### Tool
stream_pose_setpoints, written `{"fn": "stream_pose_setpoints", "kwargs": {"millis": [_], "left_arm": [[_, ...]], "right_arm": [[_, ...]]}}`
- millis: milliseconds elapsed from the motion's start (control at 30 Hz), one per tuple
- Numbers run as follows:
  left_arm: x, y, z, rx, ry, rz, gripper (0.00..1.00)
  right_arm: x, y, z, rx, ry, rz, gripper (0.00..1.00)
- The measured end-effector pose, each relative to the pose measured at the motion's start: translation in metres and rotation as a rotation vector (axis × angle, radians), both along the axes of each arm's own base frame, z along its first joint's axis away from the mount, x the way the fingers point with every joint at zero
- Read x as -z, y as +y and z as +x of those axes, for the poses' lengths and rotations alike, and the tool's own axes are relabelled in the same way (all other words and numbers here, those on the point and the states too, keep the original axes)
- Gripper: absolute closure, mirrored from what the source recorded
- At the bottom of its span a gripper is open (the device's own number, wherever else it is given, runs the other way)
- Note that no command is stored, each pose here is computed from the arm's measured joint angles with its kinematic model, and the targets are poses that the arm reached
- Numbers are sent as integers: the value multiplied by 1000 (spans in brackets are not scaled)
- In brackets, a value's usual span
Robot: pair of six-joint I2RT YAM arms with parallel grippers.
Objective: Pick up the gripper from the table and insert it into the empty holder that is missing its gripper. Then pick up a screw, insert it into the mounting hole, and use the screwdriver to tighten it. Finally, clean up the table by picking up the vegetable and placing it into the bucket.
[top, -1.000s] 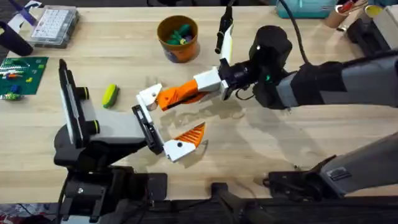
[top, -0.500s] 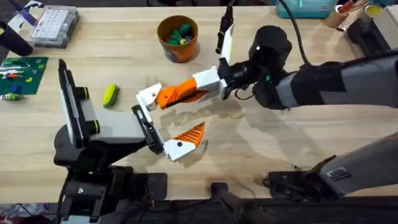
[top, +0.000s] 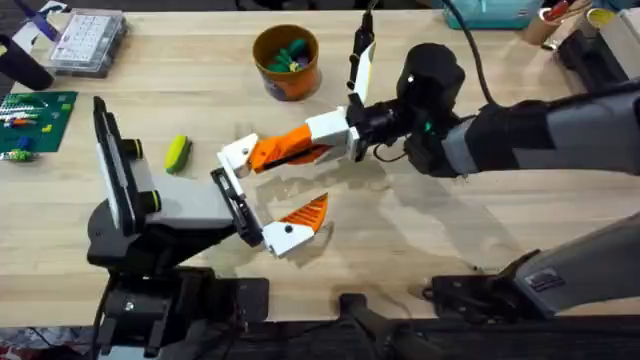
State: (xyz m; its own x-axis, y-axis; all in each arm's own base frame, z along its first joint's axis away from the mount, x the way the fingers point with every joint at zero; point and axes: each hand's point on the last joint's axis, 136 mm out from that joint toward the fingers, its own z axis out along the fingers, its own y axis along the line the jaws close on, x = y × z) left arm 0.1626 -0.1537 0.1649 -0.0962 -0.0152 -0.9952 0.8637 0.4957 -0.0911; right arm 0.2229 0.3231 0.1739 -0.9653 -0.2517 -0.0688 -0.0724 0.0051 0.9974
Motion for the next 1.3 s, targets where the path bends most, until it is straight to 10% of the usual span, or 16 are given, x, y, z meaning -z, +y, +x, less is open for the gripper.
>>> {"fn": "stream_pose_setpoints", "kwargs": {"millis": [1300], "left_arm": [[-1,3,5,-33,-9,1,13]], "right_arm": [[-3,26,2,-29,-13,5,988]]}}
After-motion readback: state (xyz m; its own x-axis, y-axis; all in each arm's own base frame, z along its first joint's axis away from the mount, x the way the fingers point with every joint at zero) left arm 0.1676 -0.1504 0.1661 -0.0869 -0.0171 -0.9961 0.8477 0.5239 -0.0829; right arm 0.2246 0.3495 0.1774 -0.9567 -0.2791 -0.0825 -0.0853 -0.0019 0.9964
